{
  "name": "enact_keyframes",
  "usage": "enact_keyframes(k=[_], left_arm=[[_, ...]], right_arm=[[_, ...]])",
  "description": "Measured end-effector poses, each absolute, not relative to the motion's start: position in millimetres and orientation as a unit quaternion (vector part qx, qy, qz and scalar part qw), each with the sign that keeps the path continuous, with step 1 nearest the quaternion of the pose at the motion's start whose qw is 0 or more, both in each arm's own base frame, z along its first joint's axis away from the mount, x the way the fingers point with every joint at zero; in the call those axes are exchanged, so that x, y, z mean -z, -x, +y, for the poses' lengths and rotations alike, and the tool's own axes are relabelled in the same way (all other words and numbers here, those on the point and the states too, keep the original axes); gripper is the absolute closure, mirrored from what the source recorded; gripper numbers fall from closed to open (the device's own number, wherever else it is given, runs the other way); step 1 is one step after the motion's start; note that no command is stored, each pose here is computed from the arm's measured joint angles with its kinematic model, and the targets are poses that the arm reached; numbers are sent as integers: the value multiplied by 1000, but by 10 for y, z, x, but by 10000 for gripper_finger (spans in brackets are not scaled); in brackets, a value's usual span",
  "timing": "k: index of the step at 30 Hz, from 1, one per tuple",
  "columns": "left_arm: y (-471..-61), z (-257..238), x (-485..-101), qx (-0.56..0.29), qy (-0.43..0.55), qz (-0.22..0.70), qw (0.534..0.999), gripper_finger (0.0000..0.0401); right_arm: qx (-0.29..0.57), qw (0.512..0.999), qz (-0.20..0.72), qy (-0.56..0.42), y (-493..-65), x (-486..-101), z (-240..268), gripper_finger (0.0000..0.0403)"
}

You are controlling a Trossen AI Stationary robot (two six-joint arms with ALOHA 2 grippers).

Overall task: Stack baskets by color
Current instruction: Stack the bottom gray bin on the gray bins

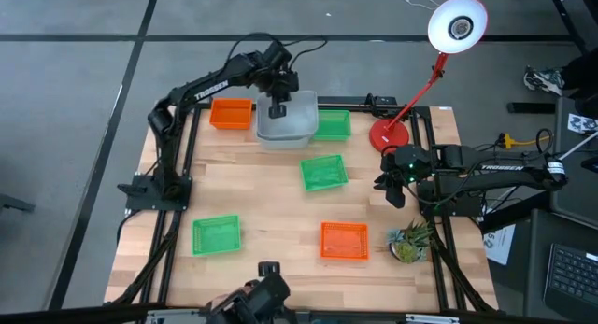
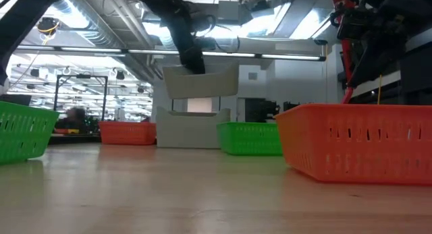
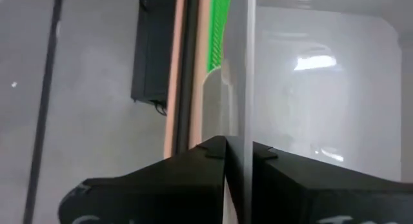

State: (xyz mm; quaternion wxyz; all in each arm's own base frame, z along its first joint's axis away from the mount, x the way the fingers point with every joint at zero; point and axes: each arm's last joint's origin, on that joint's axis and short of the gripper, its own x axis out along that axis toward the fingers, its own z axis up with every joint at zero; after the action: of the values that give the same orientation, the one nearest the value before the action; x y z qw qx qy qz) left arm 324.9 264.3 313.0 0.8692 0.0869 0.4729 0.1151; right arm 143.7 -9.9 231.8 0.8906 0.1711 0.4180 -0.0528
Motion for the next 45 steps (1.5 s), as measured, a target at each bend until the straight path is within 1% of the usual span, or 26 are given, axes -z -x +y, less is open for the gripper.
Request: enact_keyframes(k=[4,11,16,20,26,29,34,45], left_arm=[[-3257,2691,-2958,-109,-57,504,855,401],[-3297,2773,-2792,-111,-61,523,843,401],[-3270,2785,-2825,-118,-65,523,842,401],[-3210,2774,-2937,-130,-73,517,843,401],[-3112,2864,-2945,-145,-69,523,837,401],[-3085,2892,-2944,-144,-74,525,836,401],[-3077,2901,-2945,-127,-62,512,847,401],[-3162,2947,-2747,-121,-55,530,837,401]], right_arm=[[52,891,420,-168,-1434,-2316,-98,303],[52,890,420,-169,-1434,-2315,-98,303],[52,890,421,-169,-1432,-2314,-98,303],[52,889,422,-169,-1431,-2313,-98,303],[52,888,424,-169,-1428,-2309,-97,303],[54,887,426,-171,-1424,-2307,-97,303],[58,884,428,-179,-1420,-2303,-97,303],[58,884,428,-180,-1419,-2303,-97,303]])
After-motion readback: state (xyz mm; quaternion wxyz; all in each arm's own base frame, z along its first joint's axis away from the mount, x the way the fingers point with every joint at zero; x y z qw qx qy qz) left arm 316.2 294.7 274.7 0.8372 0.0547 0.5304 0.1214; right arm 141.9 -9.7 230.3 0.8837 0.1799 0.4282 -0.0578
